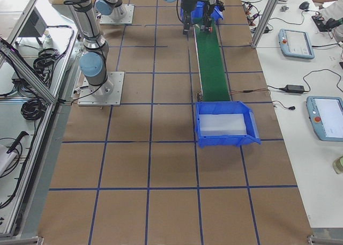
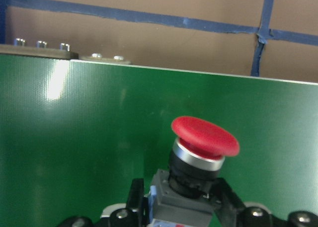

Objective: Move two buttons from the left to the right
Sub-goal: 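Carry the red button to the conveyor and release it, then move the left gripper back into the bin and grasp the yellow button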

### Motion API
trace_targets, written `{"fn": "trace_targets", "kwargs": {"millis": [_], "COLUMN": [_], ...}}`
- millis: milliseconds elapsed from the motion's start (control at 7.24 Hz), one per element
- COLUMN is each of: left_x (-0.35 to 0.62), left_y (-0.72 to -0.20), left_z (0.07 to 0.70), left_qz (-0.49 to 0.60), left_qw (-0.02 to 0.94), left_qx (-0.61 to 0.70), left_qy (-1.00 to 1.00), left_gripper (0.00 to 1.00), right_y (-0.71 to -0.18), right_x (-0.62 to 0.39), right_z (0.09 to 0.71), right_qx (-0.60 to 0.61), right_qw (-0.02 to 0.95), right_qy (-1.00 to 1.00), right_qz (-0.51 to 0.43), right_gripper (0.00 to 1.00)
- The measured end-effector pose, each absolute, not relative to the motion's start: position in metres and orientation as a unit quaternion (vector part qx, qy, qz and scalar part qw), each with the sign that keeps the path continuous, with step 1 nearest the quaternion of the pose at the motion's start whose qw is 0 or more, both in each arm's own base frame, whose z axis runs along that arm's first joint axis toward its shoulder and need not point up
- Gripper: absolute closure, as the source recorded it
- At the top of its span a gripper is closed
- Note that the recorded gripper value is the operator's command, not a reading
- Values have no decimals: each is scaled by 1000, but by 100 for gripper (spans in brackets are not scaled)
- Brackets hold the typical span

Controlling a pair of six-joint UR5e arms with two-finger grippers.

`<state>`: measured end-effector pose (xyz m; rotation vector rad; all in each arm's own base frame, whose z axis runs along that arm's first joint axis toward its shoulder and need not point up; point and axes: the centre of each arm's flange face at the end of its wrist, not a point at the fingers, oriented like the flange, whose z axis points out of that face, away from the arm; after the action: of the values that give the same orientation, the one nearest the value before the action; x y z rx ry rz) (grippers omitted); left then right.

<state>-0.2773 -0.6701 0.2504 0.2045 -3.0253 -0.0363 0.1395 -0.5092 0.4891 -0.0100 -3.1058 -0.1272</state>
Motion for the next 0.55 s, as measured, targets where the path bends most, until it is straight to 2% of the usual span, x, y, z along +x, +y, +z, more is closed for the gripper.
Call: {"fn": "trace_targets", "kwargs": {"millis": [276, 552], "left_x": [-267, -215], "left_y": [-673, -687], "left_z": [266, 314], "left_qz": [-2, 37], "left_qw": [56, 62], "left_qx": [72, 53], "left_qy": [-996, -996], "left_gripper": [0, 0], "right_y": [-510, -510], "right_x": [139, 139], "right_z": [489, 489], "right_qx": [-4, -4], "right_qw": [16, 16], "right_qy": [-999, -999], "right_qz": [-41, -41], "right_gripper": [0, 0]}}
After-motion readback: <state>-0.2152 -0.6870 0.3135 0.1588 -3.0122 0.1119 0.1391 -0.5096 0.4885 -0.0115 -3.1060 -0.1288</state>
